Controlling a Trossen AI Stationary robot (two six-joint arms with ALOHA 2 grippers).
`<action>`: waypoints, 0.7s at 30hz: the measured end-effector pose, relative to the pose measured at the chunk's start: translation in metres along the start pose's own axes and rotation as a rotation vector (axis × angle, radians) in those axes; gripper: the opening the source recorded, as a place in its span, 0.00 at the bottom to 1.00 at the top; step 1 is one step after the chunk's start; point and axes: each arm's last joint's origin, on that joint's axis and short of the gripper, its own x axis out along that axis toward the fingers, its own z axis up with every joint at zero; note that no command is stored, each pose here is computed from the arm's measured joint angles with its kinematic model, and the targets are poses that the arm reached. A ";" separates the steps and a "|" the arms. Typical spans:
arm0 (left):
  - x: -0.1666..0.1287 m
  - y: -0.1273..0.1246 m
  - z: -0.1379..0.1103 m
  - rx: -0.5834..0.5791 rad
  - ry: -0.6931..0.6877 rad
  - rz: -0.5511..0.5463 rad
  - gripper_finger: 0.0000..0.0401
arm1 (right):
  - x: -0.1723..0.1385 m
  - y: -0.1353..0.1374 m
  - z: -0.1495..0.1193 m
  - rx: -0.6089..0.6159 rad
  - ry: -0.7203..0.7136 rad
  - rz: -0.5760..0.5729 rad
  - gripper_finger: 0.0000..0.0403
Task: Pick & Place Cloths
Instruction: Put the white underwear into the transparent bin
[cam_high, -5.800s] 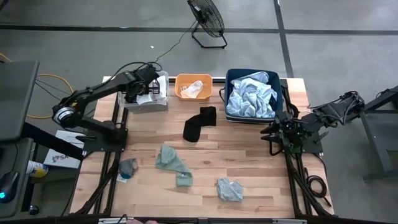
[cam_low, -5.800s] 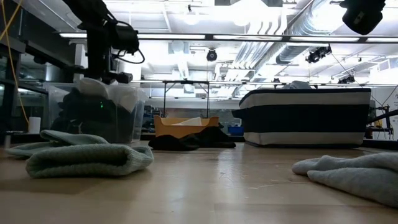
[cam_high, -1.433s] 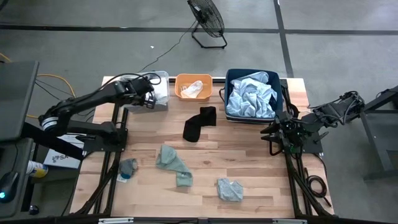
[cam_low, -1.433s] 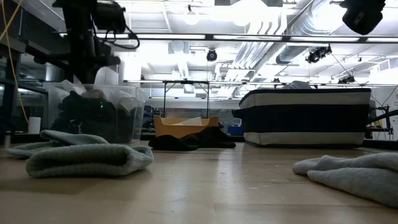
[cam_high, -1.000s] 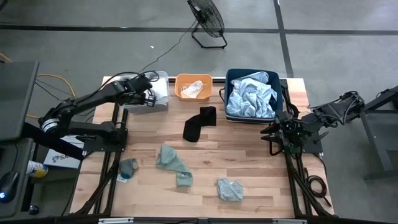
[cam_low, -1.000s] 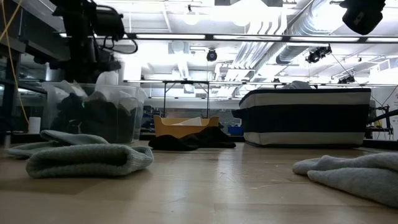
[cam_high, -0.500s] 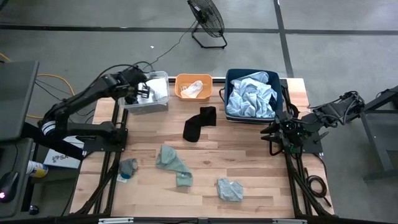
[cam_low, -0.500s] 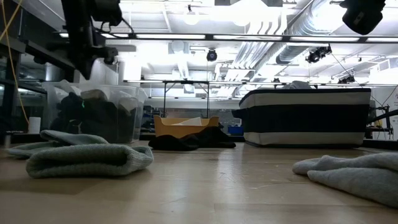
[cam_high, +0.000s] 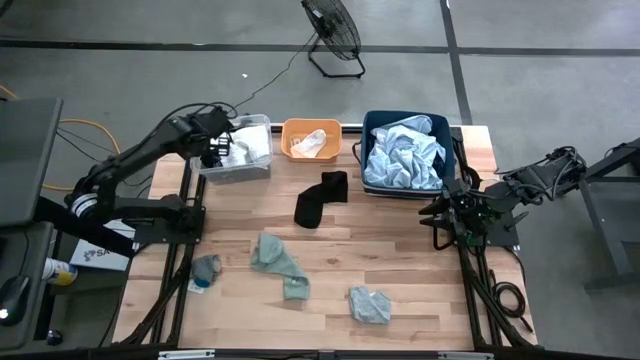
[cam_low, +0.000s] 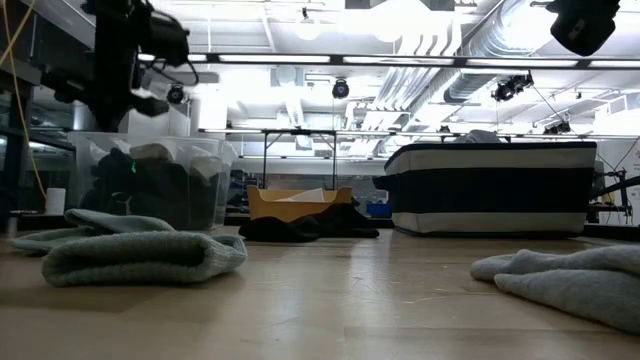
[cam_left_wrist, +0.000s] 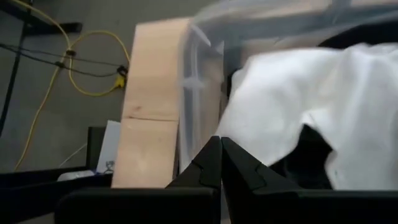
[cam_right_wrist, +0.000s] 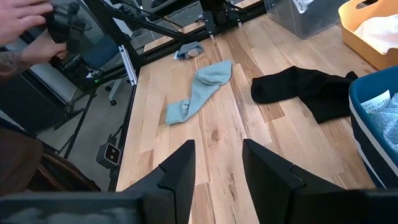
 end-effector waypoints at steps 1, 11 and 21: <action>0.004 -0.003 -0.002 0.003 0.008 -0.004 0.00 | 0.000 0.000 0.000 0.000 0.000 0.000 0.31; 0.028 -0.023 -0.008 0.032 0.043 -0.047 0.00 | 0.000 0.000 0.000 0.000 0.000 0.000 0.31; -0.002 -0.016 0.007 0.002 -0.060 -0.131 0.00 | 0.000 0.000 0.000 0.000 0.000 0.000 0.31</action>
